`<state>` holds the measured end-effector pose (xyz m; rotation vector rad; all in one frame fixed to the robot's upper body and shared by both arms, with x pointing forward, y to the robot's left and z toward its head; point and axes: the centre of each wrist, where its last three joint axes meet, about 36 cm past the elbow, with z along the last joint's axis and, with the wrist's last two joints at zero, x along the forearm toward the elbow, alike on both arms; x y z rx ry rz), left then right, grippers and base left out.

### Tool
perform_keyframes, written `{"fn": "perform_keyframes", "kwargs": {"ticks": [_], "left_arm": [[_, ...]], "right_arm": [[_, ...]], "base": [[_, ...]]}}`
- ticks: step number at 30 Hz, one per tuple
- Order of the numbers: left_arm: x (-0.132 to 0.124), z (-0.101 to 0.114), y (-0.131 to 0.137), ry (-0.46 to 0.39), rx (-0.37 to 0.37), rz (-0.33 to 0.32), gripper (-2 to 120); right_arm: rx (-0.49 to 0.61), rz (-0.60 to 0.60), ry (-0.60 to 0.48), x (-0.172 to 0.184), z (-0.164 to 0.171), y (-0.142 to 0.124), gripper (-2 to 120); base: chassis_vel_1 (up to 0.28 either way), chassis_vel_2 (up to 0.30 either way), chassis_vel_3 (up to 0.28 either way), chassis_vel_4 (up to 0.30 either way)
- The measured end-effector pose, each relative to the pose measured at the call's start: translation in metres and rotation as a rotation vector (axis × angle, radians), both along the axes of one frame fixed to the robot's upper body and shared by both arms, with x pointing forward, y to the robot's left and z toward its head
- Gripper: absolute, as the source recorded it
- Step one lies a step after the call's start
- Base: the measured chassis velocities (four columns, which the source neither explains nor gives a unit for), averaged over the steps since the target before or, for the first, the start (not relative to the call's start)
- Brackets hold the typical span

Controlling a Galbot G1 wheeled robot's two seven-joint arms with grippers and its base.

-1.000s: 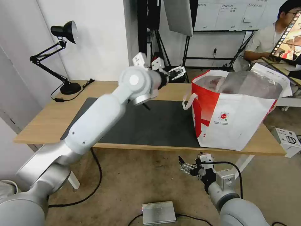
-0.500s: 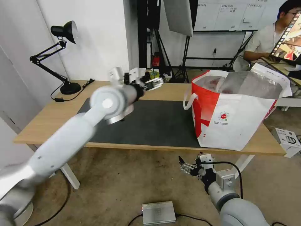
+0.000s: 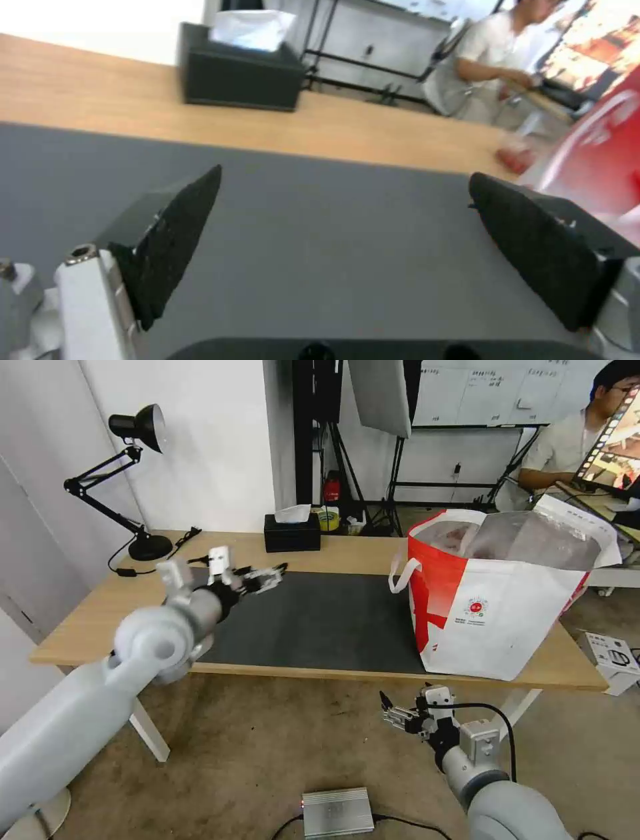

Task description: Pick up the trash from the table and place it into the takeout bag.

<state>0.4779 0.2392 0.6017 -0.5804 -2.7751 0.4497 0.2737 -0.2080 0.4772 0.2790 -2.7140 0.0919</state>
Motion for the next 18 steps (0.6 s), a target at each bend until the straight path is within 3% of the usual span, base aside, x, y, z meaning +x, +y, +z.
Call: {"fn": "perform_keyframes", "kwargs": {"ticks": [2, 9, 18], "left_arm": [[-0.013, -0.013, 0.019, -0.025, 0.034, 0.025, 100], [-0.029, -0.034, 0.039, -0.043, 0.094, 0.061, 100], [-0.058, -0.074, 0.065, -0.074, 0.225, 0.121, 100]], "right_arm": [[0.0, 0.0, 0.0, 0.0, 0.0, 0.0, 100], [0.0, 0.0, 0.0, 0.0, 0.0, 0.0, 100], [0.0, 0.0, 0.0, 0.0, 0.0, 0.0, 100]], "base": [[0.0, 0.0, 0.0, 0.0], [0.0, 0.0, 0.0, 0.0], [0.0, 0.0, 0.0, 0.0]]}}
